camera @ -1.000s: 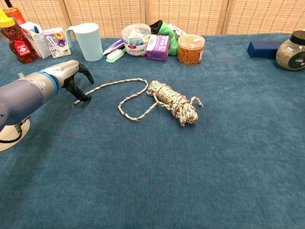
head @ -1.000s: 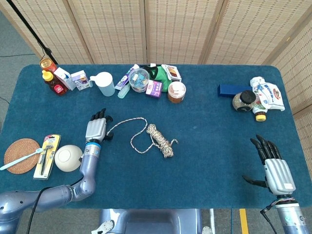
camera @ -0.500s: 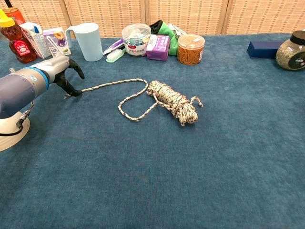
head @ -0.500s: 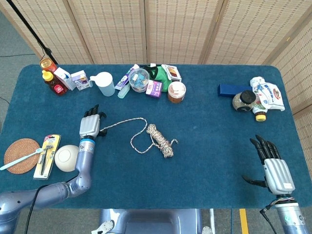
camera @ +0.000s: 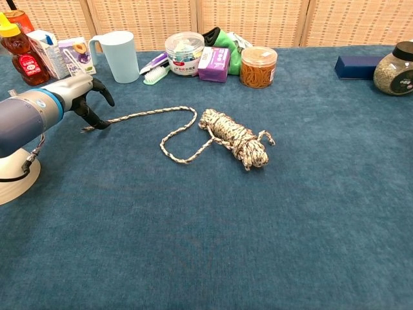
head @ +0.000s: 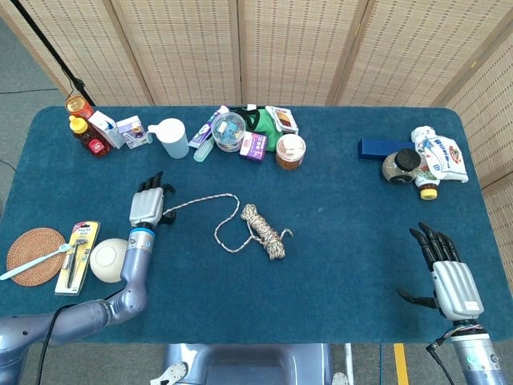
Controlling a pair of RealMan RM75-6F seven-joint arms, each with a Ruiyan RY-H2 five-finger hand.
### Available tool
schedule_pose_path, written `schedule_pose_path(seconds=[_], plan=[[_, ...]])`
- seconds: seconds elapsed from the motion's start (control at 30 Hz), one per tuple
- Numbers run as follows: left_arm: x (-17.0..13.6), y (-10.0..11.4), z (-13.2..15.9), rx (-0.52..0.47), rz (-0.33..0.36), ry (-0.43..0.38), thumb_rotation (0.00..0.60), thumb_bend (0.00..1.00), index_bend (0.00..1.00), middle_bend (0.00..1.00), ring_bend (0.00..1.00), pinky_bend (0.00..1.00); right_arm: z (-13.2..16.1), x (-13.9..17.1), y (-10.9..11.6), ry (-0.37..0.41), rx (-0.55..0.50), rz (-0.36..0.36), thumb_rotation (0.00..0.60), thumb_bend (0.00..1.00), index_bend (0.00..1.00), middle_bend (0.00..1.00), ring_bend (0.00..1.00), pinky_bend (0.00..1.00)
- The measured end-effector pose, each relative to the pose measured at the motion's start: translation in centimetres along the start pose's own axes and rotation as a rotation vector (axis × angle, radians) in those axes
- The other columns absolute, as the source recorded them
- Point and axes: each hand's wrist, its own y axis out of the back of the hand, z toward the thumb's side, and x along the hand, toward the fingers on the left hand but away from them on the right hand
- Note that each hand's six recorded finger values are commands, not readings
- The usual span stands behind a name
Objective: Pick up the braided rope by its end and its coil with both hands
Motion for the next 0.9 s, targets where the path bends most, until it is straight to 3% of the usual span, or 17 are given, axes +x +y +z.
schedule_pose_path(seconds=[0.3,0.9], plan=[[-0.06,-0.47,0.25,0.005,-0.049,0.077,0.6,0.32,0.46,0.0,0.0,0.07,-0.07,0.0,0.1,0.0,-0.003,-0.002,0.6,0.0,0.0,0.0,0.0,0.0],[0.16,-0.16,0.66,-0.006,-0.036,0.08,0.6,0.34,0.47,0.0,0.0,0.07,-0.03,-0.03,-0.02,0.0,-0.003,0.002,0.6,0.0,0.0,0.0,0.0,0.0]])
